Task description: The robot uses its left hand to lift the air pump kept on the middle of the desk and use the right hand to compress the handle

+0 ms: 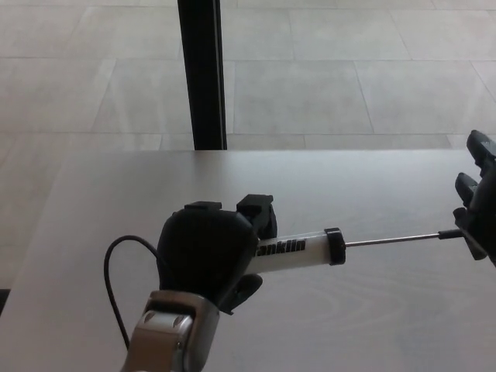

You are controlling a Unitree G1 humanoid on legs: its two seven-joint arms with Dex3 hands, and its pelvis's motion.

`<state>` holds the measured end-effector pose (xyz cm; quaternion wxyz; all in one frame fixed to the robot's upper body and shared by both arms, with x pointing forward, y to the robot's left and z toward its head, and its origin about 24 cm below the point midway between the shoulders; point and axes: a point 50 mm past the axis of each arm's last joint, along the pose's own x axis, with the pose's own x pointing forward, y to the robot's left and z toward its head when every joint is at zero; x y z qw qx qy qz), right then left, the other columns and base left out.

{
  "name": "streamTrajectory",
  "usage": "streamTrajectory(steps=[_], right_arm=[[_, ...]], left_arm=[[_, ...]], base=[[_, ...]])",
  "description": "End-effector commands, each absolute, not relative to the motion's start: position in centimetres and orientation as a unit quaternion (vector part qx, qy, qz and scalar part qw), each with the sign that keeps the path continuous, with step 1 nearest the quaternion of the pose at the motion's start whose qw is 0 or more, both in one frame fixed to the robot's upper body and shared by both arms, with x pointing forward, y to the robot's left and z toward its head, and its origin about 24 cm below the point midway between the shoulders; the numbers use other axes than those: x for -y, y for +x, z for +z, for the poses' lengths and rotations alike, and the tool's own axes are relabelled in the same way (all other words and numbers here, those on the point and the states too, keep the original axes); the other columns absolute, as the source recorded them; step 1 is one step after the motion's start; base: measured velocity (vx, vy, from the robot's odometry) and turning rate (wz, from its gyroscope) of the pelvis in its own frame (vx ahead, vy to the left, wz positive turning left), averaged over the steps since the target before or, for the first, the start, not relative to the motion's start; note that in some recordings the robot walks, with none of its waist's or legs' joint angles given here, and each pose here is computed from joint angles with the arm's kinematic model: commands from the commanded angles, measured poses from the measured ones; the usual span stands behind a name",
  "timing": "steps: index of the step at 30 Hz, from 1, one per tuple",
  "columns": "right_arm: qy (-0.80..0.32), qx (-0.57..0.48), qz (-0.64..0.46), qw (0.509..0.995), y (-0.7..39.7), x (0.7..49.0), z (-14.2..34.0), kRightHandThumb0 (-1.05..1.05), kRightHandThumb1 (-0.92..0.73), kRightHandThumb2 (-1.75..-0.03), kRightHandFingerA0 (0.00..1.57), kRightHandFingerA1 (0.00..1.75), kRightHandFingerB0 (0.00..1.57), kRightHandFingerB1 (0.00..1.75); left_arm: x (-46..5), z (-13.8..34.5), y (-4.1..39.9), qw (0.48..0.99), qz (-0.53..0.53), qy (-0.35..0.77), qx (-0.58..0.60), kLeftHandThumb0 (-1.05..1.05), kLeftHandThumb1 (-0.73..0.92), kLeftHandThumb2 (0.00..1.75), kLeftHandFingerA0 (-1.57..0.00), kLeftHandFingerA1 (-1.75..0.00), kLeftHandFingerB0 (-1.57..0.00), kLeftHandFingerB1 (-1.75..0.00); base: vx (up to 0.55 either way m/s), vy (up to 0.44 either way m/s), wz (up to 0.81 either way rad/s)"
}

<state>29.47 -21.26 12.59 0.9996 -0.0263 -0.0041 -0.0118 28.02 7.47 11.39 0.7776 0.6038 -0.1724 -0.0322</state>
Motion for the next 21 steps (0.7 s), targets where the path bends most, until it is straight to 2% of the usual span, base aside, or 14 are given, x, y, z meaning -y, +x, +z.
streamTrajectory(steps=[1, 2, 3, 4, 9, 13, 14, 15, 16, 17, 19, 20, 21], right_arm=[[-0.02, -0.011, -0.015, 1.0, 29.7, 21.5, 12.2, -0.95, -0.92, -1.29, 0.0, 0.15, 0.0, 0.1], [-0.017, -0.006, -0.017, 1.0, 29.8, 21.5, 12.2, -0.98, -0.92, -1.29, 0.0, 0.12, 0.0, 0.09], [-0.017, -0.006, -0.017, 1.0, 29.9, 21.5, 12.2, -0.98, -0.92, -1.29, 0.0, 0.12, 0.0, 0.09], [-0.017, -0.005, -0.019, 1.0, 30.0, 21.6, 12.2, -0.99, -0.92, -1.29, 0.0, 0.11, 0.0, 0.1], [-0.011, 0.003, -0.006, 1.0, 30.0, 21.1, 12.3, -0.96, -0.92, -1.29, 0.0, 0.13, 0.0, 0.12], [-0.008, 0.008, 0.003, 1.0, 30.0, 20.5, 12.5, -0.97, -0.92, -1.3, 0.0, 0.12, 0.0, 0.12], [-0.002, 0.01, 0.01, 1.0, 30.0, 20.2, 12.5, -0.98, -0.92, -1.3, 0.0, 0.11, 0.0, 0.1], [-0.001, 0.009, 0.011, 1.0, 30.0, 20.1, 12.5, -0.98, -0.92, -1.3, 0.0, 0.11, 0.0, 0.1], [0.002, 0.01, 0.012, 1.0, 29.9, 19.7, 12.8, -0.96, -0.92, -1.3, 0.0, 0.1, 0.0, 0.11], [0.006, 0.015, 0.015, 1.0, 29.8, 19.3, 13.0, -0.94, -0.92, -1.3, 0.0, 0.11, 0.0, 0.12], [0.032, 0.036, 0.021, 0.999, 29.7, 18.5, 13.6, -0.93, -0.91, -1.28, 0.0, 0.12, 0.0, 0.14], [0.031, 0.045, 0.02, 0.998, 29.7, 18.2, 13.8, -0.92, -0.89, -1.27, 0.0, 0.13, 0.0, 0.16], [0.031, 0.045, 0.02, 0.998, 29.7, 18.2, 13.8, -0.92, -0.89, -1.27, 0.0, 0.13, 0.0, 0.16]], left_arm=[[-7.5, 12.6, 28.3, 0.777, -0.014, 0.601, 0.189, 0.0, 0.53, 1.09, -0.89, -1.75, -0.66, -1.61], [-7.5, 12.6, 28.3, 0.778, -0.013, 0.599, 0.189, 0.01, 0.5, 1.08, -1.21, -1.47, -0.95, -1.28], [-7.5, 12.6, 28.3, 0.778, -0.013, 0.599, 0.189, 0.01, 0.5, 1.08, -1.21, -1.47, -0.95, -1.28], [-7.5, 12.6, 28.3, 0.785, -0.015, 0.588, 0.193, 0.0, 0.53, 1.08, -0.9, -1.75, -0.67, -1.6], [-7.6, 12.8, 28.5, 0.782, -0.015, 0.594, 0.186, -0.03, 0.57, 1.03, -0.87, -1.75, -0.65, -1.59], [-7.5, 12.9, 28.6, 0.785, -0.011, 0.59, 0.188, -0.05, 0.57, 1.02, -0.88, -1.75, -0.64, -1.62], [-7.4, 12.9, 28.7, 0.786, -0.013, 0.588, 0.19, -0.08, 0.51, 1.08, -1.2, -1.47, -0.93, -1.28], [-7.5, 13.0, 28.6, 0.786, -0.013, 0.588, 0.19, -0.08, 0.51, 1.08, -1.2, -1.47, -0.93, -1.28], [-7.3, 13.0, 28.6, 0.785, -0.012, 0.588, 0.193, -0.05, 0.55, 1.04, -0.88, -1.75, -0.65, -1.6], [-7.3, 12.9, 28.7, 0.783, -0.009, 0.591, 0.195, -0.09, 0.51, 1.07, -1.21, -1.45, -0.92, -1.24], [-7.2, 12.7, 28.6, 0.784, -0.008, 0.589, 0.195, -0.09, 0.52, 1.06, -1.24, -1.47, -0.92, -1.26], [-7.1, 12.5, 28.6, 0.782, -0.01, 0.591, 0.196, -0.05, 0.57, 1.03, -0.91, -1.75, -0.65, -1.59], [-7.1, 12.5, 28.6, 0.782, -0.01, 0.591, 0.196, -0.05, 0.57, 1.03, -0.91, -1.75, -0.65, -1.59]], base=[[0.0, 0.0, 0.0], [0.0, 0.0, 0.0], [0.0, 0.0, 0.0], [0.0, 0.0, 0.0], [0.0, 0.0, 0.0], [0.0, 0.0, 0.0], [0.0, 0.0, 0.0], [0.0, 0.0, 0.0], [0.0, 0.0, 0.0], [0.0, 0.0, 0.0], [0.0, 0.0, 0.0], [0.0, 0.0, 0.0], [0.0, 0.0, 0.0]])
